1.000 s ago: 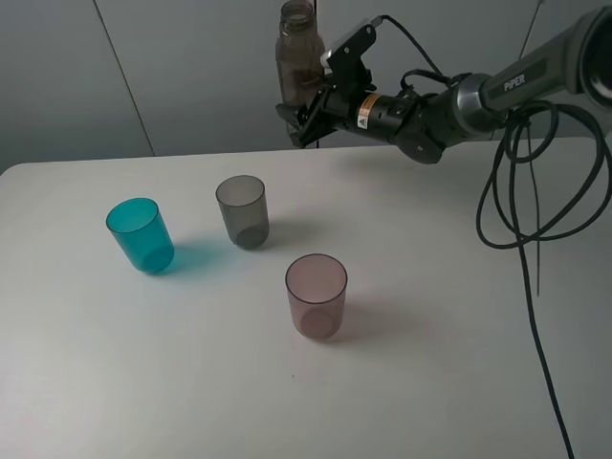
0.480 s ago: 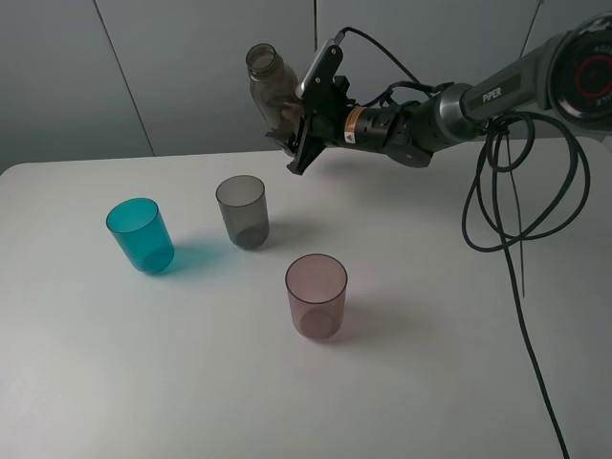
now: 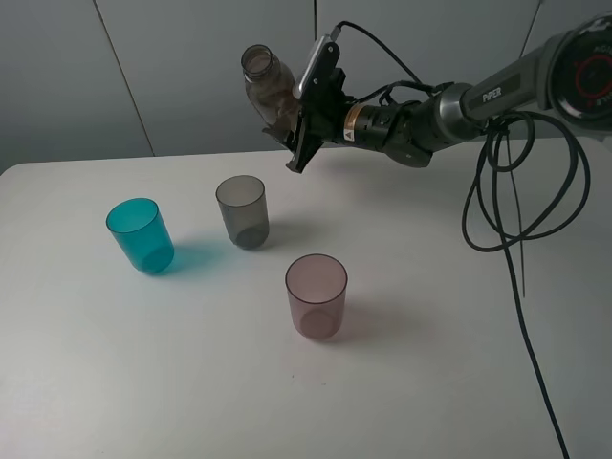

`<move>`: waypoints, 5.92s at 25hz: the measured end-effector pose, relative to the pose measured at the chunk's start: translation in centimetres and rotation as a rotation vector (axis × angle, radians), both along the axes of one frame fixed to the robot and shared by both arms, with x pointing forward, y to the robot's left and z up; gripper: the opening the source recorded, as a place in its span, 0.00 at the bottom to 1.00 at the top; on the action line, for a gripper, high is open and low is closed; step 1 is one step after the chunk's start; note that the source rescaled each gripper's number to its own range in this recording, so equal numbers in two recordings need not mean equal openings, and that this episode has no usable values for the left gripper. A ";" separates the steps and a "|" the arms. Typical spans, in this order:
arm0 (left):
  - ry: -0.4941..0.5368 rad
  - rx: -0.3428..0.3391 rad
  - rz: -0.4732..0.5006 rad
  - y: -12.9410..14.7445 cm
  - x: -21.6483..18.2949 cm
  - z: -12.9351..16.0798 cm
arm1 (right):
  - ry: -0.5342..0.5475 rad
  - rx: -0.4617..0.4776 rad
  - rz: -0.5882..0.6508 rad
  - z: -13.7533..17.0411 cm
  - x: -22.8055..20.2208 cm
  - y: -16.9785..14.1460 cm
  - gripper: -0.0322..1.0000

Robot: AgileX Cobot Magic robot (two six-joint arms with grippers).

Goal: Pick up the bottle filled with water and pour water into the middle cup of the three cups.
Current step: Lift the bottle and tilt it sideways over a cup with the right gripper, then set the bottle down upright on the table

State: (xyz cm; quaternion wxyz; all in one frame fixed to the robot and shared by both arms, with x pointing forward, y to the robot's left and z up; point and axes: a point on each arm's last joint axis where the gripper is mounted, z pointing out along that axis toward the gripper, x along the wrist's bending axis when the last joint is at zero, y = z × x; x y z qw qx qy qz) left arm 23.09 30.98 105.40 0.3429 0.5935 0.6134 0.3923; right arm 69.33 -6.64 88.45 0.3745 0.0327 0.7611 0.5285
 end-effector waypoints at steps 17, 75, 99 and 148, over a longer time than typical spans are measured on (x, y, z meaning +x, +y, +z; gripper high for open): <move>0.000 -0.002 0.001 0.0 0.0 0.0 | -0.112 0.057 0.129 -1.9 1.0 1.3 0.03; 0.000 0.000 0.000 0.0 0.0 0.0 | -0.482 -0.368 0.169 -3.3 2.6 0.8 0.03; 0.000 -0.001 0.001 0.0 0.0 0.0 | -0.596 -0.454 0.173 -2.9 3.0 0.8 0.03; 0.000 -0.003 0.002 0.0 0.0 0.0 | -0.741 -0.571 0.190 -1.3 3.2 0.9 0.03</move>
